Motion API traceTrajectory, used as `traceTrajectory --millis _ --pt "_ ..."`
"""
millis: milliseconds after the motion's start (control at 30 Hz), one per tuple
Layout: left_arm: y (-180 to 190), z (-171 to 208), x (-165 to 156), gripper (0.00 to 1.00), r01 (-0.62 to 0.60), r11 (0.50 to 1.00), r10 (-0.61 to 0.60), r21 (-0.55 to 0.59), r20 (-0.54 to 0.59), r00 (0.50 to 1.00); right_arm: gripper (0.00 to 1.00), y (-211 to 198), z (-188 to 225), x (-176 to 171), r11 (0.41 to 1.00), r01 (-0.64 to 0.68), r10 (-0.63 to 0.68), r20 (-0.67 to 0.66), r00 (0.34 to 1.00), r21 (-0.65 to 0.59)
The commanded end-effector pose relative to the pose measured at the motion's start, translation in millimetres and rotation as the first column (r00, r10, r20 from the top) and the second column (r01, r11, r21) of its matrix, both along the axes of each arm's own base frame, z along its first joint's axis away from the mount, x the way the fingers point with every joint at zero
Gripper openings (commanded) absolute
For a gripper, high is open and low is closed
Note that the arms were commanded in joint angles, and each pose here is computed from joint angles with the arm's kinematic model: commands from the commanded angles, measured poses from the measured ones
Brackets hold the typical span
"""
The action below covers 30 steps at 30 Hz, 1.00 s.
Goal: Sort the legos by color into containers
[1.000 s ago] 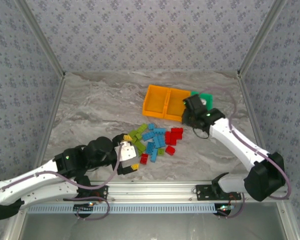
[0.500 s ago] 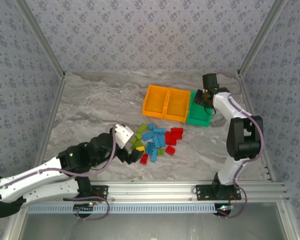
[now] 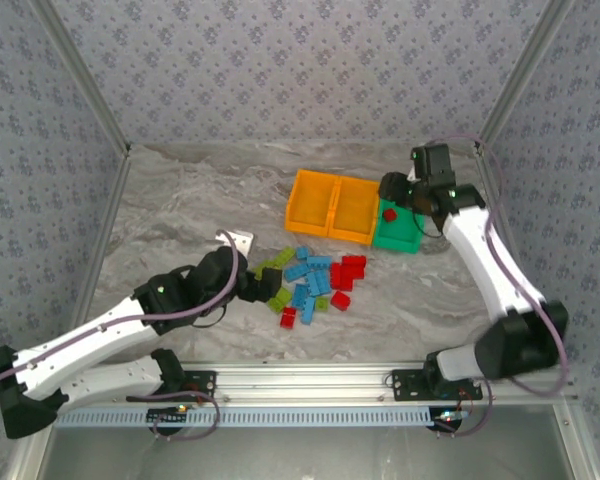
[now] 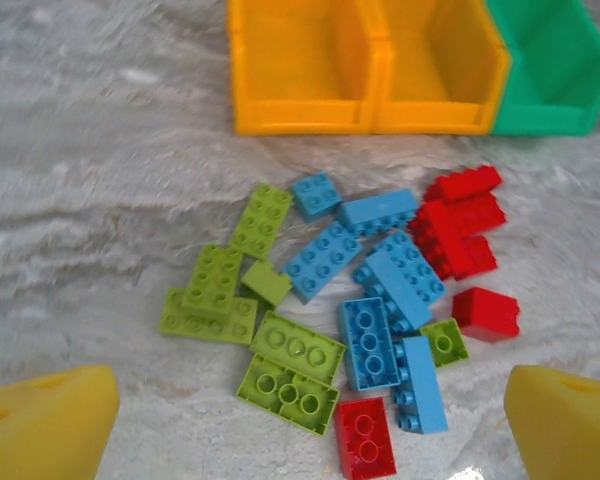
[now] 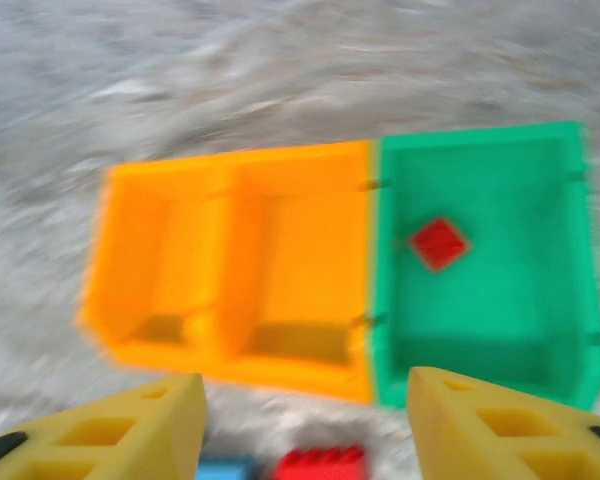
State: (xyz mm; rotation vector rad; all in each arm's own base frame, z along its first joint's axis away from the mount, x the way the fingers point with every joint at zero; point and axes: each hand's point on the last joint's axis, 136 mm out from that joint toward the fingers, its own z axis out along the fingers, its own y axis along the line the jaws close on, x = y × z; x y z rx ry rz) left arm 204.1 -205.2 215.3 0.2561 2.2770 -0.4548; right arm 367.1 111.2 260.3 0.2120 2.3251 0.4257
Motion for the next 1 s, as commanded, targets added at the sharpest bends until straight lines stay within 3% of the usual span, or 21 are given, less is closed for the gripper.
traceTrajectory --millis 0,100,233,367,533,700,800,967 --pt "10.7 -15.8 6.2 0.96 -0.145 0.985 0.13 -0.094 -0.15 0.98 0.65 47.1 -3.7 -66.5 0.977 -0.215 0.214 -0.031 0.976 -0.007" --pt "28.0 -43.8 17.6 0.9 -0.27 0.961 0.247 -0.067 -0.241 0.939 0.7 59.4 -15.0 -106.0 0.963 -0.267 0.264 -0.077 0.961 -0.027" --pt "34.1 -77.9 30.9 0.84 -0.31 0.951 0.295 0.008 -0.331 0.896 0.79 74.2 -25.2 -135.3 0.956 -0.293 0.295 -0.113 0.949 0.036" --pt "21.7 -98.8 48.9 0.8 -0.327 0.945 0.301 -0.003 -0.386 0.872 0.89 89.2 -33.8 -148.5 0.943 -0.329 0.333 -0.136 0.933 0.053" --pt "13.2 -126.1 69.1 0.75 -0.354 0.935 0.32 0.005 -0.435 0.841 0.91 93.2 -41.2 -150.3 0.941 -0.338 0.334 -0.165 0.928 0.005" --pt "1.8 -147.2 80.2 0.73 -0.224 0.971 0.235 0.079 -0.433 0.87 0.91 94.5 -44.0 -150.6 0.947 -0.322 0.318 -0.173 0.932 0.003" --pt "-0.1 -160.7 79.6 0.66 -0.151 0.979 0.198 0.139 -0.453 0.869 0.92 92.9 -45.2 -151.4 0.948 -0.318 0.312 -0.175 0.934 -0.004" --pt "-5.2 -172.4 76.9 0.59 -0.114 0.983 0.17 0.143 -0.483 0.859 0.92 89.6 -51.9 -151.0 0.953 -0.301 0.292 -0.187 0.938 -0.022"
